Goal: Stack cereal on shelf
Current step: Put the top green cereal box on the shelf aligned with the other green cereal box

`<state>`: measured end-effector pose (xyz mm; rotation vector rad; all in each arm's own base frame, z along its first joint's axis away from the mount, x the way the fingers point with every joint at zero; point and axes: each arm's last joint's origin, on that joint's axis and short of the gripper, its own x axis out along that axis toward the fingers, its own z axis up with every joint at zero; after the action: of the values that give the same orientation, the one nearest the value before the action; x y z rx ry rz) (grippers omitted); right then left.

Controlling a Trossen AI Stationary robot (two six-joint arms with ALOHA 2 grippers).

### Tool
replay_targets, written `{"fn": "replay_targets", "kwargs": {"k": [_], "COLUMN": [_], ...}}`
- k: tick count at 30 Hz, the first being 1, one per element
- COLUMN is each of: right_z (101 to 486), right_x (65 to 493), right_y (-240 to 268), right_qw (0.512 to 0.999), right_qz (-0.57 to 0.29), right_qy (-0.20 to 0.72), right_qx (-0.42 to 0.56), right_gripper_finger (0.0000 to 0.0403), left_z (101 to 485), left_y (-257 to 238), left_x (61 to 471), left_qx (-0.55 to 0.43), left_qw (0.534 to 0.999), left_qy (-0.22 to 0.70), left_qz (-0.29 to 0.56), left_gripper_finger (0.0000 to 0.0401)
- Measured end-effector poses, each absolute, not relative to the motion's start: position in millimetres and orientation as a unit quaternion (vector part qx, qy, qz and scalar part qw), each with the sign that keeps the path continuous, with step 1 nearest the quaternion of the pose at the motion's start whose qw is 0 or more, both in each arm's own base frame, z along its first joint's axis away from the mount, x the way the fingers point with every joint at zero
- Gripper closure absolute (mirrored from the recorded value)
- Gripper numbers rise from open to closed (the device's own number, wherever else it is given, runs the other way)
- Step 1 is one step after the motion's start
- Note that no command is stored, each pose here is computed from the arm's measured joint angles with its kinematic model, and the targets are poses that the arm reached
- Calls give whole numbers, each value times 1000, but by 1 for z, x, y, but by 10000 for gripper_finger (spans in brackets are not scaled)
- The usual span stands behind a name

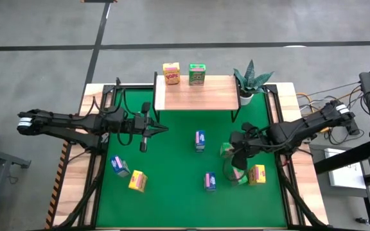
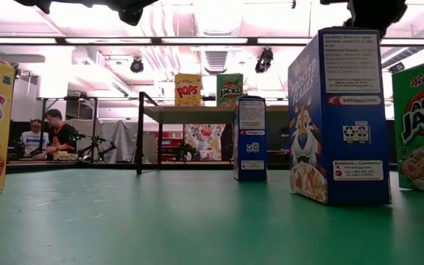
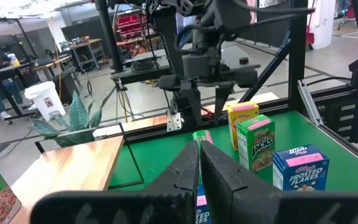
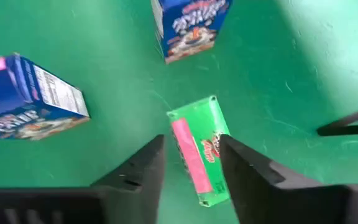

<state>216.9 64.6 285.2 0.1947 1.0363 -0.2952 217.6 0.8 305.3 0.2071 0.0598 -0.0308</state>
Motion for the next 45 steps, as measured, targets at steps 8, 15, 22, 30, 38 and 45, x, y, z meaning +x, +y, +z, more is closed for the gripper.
{"fn": "replay_targets", "kwargs": {"k": [8, 15, 22, 30, 38, 45], "right_z": [269, 249, 246, 245, 240, 236], "right_x": [213, 209, 211, 212, 218, 220], "right_y": [62, 59, 59, 60, 61, 62], "right_qw": [840, 828, 835, 840, 837, 834], "right_qz": [-146, -156, -144, -137, -136, -133], "right_qy": [516, 537, 529, 524, 529, 536], "right_qx": [83, 49, 41, 37, 28, 20], "right_gripper_finger": [151, 120, 149, 204, 233, 253], "left_z": [305, 306, 306, 306, 306, 306], "left_y": [1, 1, 1, 1, 1, 1], "left_x": [218, 218, 218, 218, 218, 218], "left_qx": [104, 110, 112, 112, 112, 112], "left_qw": [994, 993, 993, 993, 993, 993], "left_qy": [29, 28, 28, 28, 28, 28], "left_qz": [-16, -16, -16, -16, -16, -16], "left_gripper_finger": [401, 401, 401, 401, 401, 401]}}
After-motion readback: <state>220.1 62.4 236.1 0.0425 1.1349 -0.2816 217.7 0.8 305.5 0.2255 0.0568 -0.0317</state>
